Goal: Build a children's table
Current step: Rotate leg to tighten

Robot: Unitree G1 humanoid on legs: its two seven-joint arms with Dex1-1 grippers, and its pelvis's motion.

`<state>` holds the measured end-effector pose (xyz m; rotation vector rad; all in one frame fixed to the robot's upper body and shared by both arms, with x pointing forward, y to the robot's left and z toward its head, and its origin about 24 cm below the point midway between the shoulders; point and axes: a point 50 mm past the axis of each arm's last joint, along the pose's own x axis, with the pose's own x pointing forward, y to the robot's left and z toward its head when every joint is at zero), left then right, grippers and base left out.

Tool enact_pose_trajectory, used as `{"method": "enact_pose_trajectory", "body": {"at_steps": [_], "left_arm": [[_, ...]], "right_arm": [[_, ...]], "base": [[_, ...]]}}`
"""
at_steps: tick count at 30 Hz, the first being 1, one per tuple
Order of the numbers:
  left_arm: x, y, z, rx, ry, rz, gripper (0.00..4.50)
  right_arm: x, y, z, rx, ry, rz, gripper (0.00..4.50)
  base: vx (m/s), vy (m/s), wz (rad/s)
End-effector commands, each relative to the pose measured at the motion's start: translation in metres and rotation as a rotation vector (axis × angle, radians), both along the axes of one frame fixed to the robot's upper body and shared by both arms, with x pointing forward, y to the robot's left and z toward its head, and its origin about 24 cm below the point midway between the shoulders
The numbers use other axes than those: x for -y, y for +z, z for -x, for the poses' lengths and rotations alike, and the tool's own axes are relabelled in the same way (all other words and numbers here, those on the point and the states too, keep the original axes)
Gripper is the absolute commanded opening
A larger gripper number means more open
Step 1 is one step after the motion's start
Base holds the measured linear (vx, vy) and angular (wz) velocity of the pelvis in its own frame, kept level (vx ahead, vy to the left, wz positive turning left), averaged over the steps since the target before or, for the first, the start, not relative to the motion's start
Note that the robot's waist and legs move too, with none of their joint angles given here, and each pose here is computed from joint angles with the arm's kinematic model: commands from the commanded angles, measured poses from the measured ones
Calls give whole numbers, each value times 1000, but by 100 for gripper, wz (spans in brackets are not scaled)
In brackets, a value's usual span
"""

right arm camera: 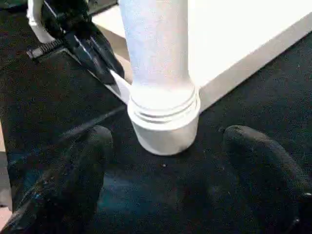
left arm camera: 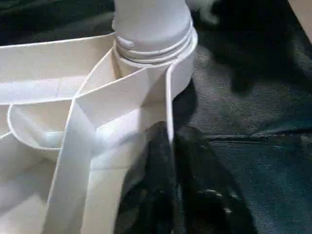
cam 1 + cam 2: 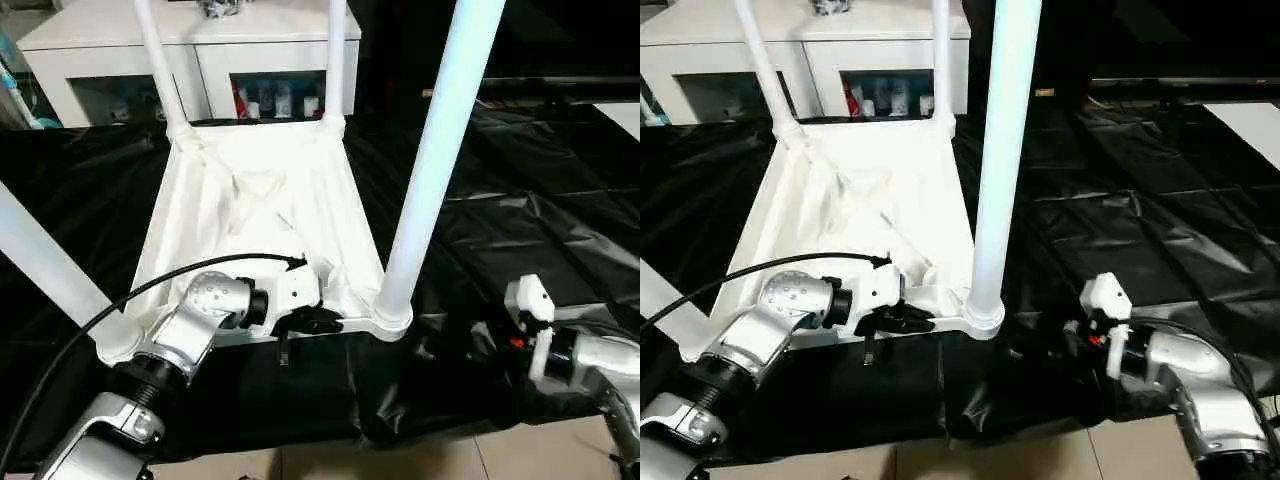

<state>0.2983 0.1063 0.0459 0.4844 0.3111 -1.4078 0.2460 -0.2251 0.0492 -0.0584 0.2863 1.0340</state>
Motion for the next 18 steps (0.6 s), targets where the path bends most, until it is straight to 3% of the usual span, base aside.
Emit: {"method": "enact_pose_trajectory", "body": {"at_steps": [1, 5, 8, 12, 14, 15, 17, 18], "left_arm": [[2, 20, 6, 38, -30, 88, 79], [-3, 31, 10, 81, -28, 103, 99], [-10, 51, 16, 138, -3, 138, 129], [-22, 76, 39, 123, 132, 331, 139], [-23, 75, 41, 118, 158, 350, 139], [-29, 67, 47, 90, 318, 425, 139], [-31, 62, 48, 86, 397, 428, 139], [-36, 50, 50, 121, 559, 439, 139]], "right_arm": [[-3, 14, 2, 48, -15, -39, 400], [-7, 21, 7, 69, -17, -64, 400], [-11, 29, 12, 89, -22, -86, 400], [-22, 43, 28, 92, -10, -125, 400], [-24, 45, 30, 90, -12, -130, 400], [-32, 49, 29, 119, -93, -138, 400], [-35, 51, 26, 146, -151, -139, 400], [-44, 56, 21, 148, -266, -204, 400]], "base": [[0, 0, 0], [0, 0, 0], [0, 0, 0], [0, 0, 0], [0, 0, 0], [0, 0, 0], [0, 0, 0], [0, 0, 0]]}}
